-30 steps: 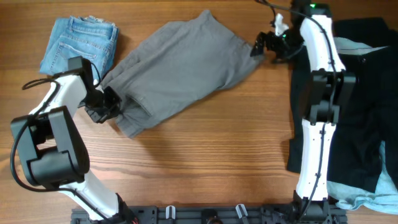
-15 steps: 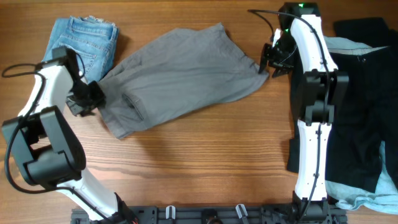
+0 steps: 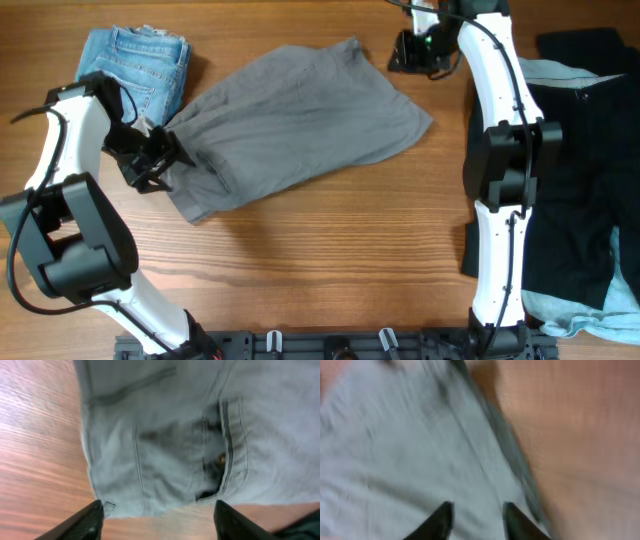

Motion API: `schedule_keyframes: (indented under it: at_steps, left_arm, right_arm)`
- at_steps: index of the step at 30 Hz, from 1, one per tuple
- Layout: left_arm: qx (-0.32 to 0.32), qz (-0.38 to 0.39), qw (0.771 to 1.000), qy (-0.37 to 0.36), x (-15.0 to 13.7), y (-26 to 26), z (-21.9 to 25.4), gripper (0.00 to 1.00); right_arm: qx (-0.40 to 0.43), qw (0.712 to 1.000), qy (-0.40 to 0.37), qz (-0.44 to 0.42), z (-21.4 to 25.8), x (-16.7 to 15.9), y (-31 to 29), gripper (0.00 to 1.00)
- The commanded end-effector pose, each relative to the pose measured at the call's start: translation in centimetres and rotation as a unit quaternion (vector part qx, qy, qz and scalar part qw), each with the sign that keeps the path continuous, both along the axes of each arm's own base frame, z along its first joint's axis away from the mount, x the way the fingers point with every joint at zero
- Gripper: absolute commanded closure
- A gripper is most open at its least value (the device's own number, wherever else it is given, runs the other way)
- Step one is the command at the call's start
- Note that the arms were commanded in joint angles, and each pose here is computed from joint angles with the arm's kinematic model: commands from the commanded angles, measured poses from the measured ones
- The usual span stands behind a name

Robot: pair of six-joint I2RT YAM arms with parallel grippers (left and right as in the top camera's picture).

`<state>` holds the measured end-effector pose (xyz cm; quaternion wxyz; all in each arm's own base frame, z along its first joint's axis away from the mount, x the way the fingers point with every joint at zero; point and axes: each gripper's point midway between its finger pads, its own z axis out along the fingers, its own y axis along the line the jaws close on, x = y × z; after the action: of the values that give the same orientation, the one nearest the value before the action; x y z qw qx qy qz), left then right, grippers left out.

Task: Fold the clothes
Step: 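Spread the shorts flat, left gripper pulling left, right gripper pulling right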

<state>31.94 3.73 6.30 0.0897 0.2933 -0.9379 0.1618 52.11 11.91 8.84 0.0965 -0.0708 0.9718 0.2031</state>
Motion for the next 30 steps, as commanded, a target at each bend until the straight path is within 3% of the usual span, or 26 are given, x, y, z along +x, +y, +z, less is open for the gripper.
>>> schedule_keyframes:
  at_steps: [1,4,6,8,13,14,16,17,19,21,23,24,26,30]
  left_arm:
    - [-0.076,-0.034,0.993,-0.079,1.1,-3.2,4.2,0.37]
    - [-0.029,-0.045,0.98,-0.192,0.8,-2.9,10.9,0.36]
    - [0.119,-0.026,0.956,-0.268,-1.3,0.2,16.5,0.21]
    - [0.178,0.007,0.94,-0.291,-3.3,1.5,19.1,0.16]
    - [0.2,0.016,0.938,-0.283,-7.2,1.3,20.5,0.04]
    - [0.206,0.016,0.939,-0.276,-7.5,1.5,20.3,0.0]
    - [0.201,0.016,0.939,-0.279,-7.1,1.4,20.2,0.0]
    - [0.199,0.017,0.94,-0.276,-7.0,1.4,20.1,0.0]
    - [0.189,0.014,0.943,-0.272,-6.9,1.1,19.8,0.0]
    - [0.187,0.014,0.946,-0.262,-7.0,1.1,19.5,0.0]
    - [0.181,0.02,0.953,-0.243,-7.2,1.1,18.8,0.0]
    - [0.177,0.026,0.957,-0.23,-7.3,1.0,18.2,0.0]
    - [0.172,0.024,0.962,-0.209,-7.3,1.0,16.5,0.0]
    - [0.147,0.04,0.979,-0.137,-7.6,0.7,9.6,0.0]
  right_arm:
    - [-0.019,1.0,0.001,0.019,2.8,-1.9,-1.0,0.69]
    - [-0.056,0.997,-0.058,0.02,11.4,-4.8,-2.5,0.67]
    - [-0.056,0.987,-0.148,0.007,20.5,-8.3,-3.1,0.57]
    - [-0.062,0.98,-0.188,-0.004,24.9,-11.4,-3.6,0.48]
    - [-0.056,0.96,-0.272,-0.038,33.0,-20.4,-4.3,0.44]
    - [-0.065,0.958,-0.269,-0.072,33.1,-21.3,-5.2,0.39]
    - [-0.085,0.968,-0.212,-0.104,29.7,-21.2,-6.0,0.31]
    - [-0.102,0.973,-0.174,-0.114,26.5,-19.9,-6.3,0.18]
    - [-0.093,0.979,-0.124,-0.129,20.4,-16.7,-5.5,0.04]
    - [-0.037,0.99,-0.059,-0.123,12.4,-13.1,-2.7,0.03]
    - [-0.027,0.984,0.002,-0.178,5.8,-10.1,-2.1,0.17]
    - [-0.023,0.978,0.024,-0.208,2.8,-8.6,-1.9,0.18]
    - [-0.002,0.965,0.057,-0.257,-1.9,-6.4,-1.3,0.18]
    - [0.024,0.973,0.054,-0.222,-7.2,-4.1,0.2,0.11]
